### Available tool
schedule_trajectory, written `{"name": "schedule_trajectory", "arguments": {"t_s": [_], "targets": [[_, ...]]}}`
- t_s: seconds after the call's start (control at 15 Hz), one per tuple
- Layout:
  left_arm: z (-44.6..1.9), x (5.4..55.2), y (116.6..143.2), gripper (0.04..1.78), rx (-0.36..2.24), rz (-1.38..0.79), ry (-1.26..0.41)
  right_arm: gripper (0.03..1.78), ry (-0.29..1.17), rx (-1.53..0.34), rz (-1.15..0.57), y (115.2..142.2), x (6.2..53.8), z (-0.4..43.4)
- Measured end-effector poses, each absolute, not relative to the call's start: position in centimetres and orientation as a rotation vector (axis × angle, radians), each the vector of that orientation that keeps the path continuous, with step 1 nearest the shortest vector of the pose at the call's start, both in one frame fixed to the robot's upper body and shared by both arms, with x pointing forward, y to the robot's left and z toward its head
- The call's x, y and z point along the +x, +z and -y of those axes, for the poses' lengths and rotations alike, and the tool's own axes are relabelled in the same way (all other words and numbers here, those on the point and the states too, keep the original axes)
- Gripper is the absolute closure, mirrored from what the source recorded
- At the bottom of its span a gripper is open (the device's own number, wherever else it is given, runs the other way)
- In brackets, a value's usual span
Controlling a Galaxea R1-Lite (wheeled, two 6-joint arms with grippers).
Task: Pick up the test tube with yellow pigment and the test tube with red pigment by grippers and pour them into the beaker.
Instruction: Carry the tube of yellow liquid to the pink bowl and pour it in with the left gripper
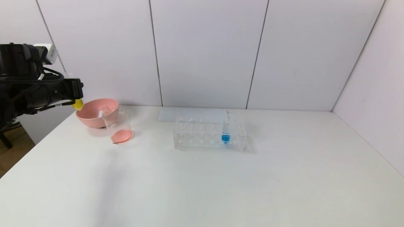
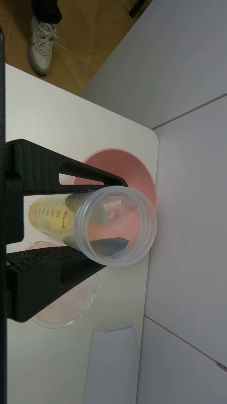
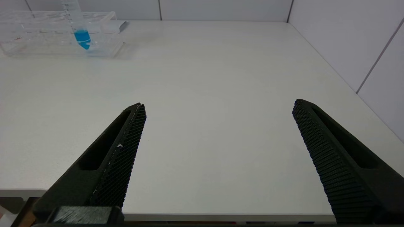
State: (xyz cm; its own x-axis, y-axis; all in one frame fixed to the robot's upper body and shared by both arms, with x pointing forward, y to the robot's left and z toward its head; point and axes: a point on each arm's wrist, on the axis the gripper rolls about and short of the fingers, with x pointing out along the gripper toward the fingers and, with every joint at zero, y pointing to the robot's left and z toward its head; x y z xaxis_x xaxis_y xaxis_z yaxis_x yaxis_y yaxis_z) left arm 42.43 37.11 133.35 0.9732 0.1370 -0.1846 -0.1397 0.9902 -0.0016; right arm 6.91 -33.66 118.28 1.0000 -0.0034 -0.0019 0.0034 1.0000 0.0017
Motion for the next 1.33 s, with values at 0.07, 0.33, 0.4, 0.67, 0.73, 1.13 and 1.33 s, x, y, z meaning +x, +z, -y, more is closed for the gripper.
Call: {"name": "schedule_trajectory", "arguments": {"t_s": [0.07, 0.33, 0.4, 0.67, 0.73, 1.13, 1.33], "targets": [[-37.1, 42.4, 133.3, 1.35, -0.011, -0.177, 0.140, 0.11, -0.003, 0.002, -0.002, 118.3, 6.9, 33.7], [-37.8, 42.1, 132.8, 1.35, 0.012, -0.168, 0.159, 0.11, -0.003, 0.002, -0.002, 118.3, 6.9, 33.7], [-37.8, 42.1, 132.7, 1.35, 0.012, -0.171, 0.159, 0.11, -0.003, 0.002, -0.002, 118.3, 6.9, 33.7], [-37.9, 42.2, 132.1, 1.35, 0.020, -0.189, 0.164, 0.11, -0.004, 0.002, -0.002, 118.3, 6.9, 33.7], [-37.9, 42.3, 132.0, 1.35, 0.027, -0.195, 0.163, 0.11, -0.003, 0.002, -0.002, 118.3, 6.9, 33.7], [-37.9, 42.5, 131.3, 1.35, 0.069, -0.220, 0.162, 0.11, -0.003, 0.002, -0.002, 118.3, 6.9, 33.7], [-38.0, 42.6, 131.1, 1.35, 0.073, -0.198, 0.162, 0.11, -0.003, 0.002, -0.002, 118.3, 6.9, 33.7]]}}
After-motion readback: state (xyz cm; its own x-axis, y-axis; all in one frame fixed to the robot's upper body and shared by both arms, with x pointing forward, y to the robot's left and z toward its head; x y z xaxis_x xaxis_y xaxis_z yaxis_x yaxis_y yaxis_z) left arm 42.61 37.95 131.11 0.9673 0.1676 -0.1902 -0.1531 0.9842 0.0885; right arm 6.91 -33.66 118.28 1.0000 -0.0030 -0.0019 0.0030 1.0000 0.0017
